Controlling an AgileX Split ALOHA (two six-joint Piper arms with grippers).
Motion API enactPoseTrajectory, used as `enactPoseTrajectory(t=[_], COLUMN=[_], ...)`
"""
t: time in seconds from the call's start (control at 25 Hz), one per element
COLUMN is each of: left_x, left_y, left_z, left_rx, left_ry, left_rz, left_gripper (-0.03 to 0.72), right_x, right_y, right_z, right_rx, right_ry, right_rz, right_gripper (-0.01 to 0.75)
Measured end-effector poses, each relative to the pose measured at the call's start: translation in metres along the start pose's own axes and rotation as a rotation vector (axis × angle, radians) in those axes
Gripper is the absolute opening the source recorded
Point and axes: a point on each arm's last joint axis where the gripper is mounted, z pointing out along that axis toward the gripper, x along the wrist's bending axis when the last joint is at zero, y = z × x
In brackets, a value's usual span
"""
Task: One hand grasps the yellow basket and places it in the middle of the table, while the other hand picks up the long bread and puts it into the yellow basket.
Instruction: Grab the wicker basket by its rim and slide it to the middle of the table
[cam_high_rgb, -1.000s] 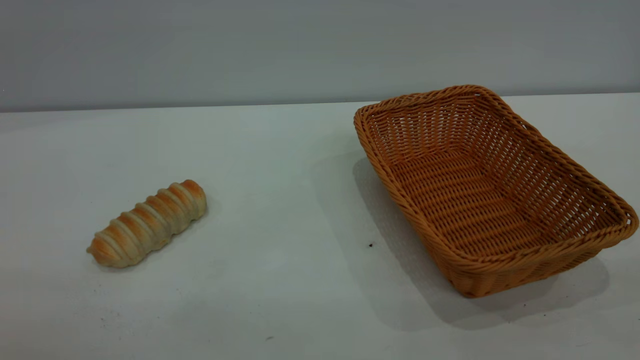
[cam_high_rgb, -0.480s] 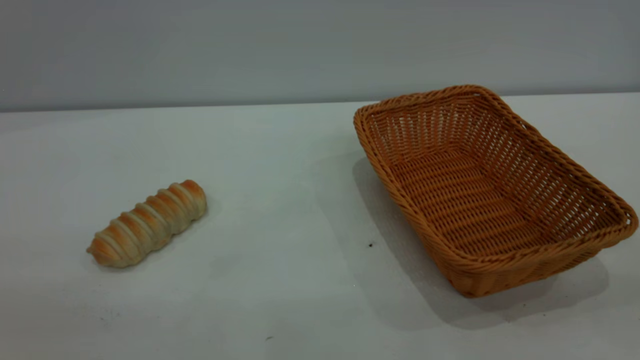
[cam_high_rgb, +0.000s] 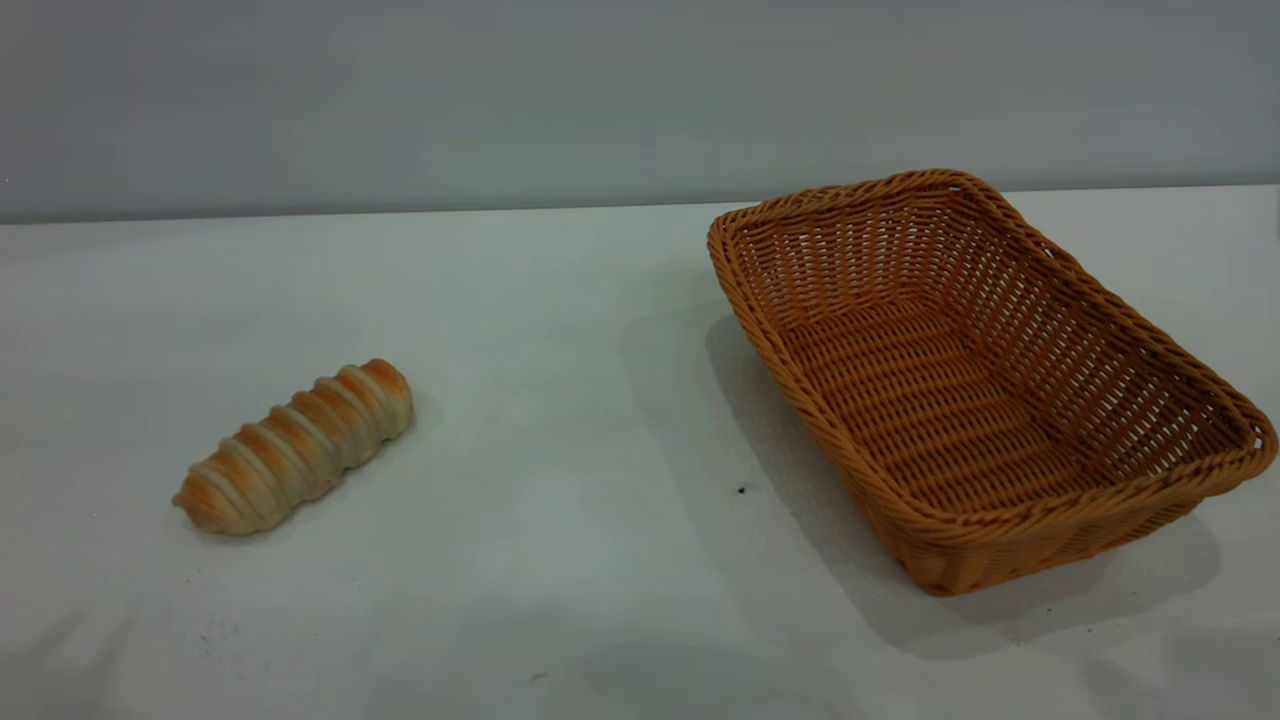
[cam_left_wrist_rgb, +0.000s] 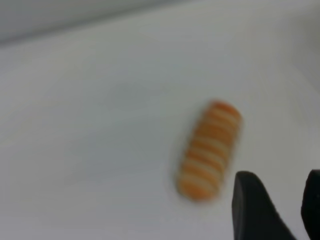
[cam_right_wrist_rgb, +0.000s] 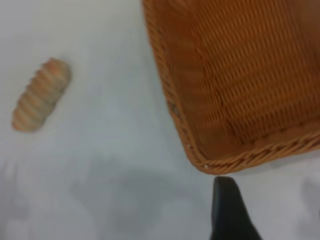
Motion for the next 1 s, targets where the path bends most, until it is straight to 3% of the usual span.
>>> enactPoseTrajectory(t=[0.16,0.32,0.72,1.0], left_x=[0.009,0.004,-0.019,-0.034], left_y=[0.032,0.065,0.103,0.110], left_z=[0.020,0.034,0.075,0.099], left_rx=[-0.056,-0.106,-0.158,-0.182], left_ry=[0.027,0.005,-0.046,-0.056], left_rz=[0.040,0.094,0.212,0.252], left_gripper=[0.326,0.328,0.328,0.328], right_x=[-0.020,-0.029,-0.069,-0.077], right_y=[0.002,0.005,0.023,0.021], right_z=[0.048,0.071,0.054,0.054], right_rx=[0.097,0.117,0.062,0.089], right_ry=[-0.057,-0.072,-0.098,-0.115], right_rz=[0.142,0.206,0.481,0.576], right_gripper=[0.482,0.483,0.482,0.482])
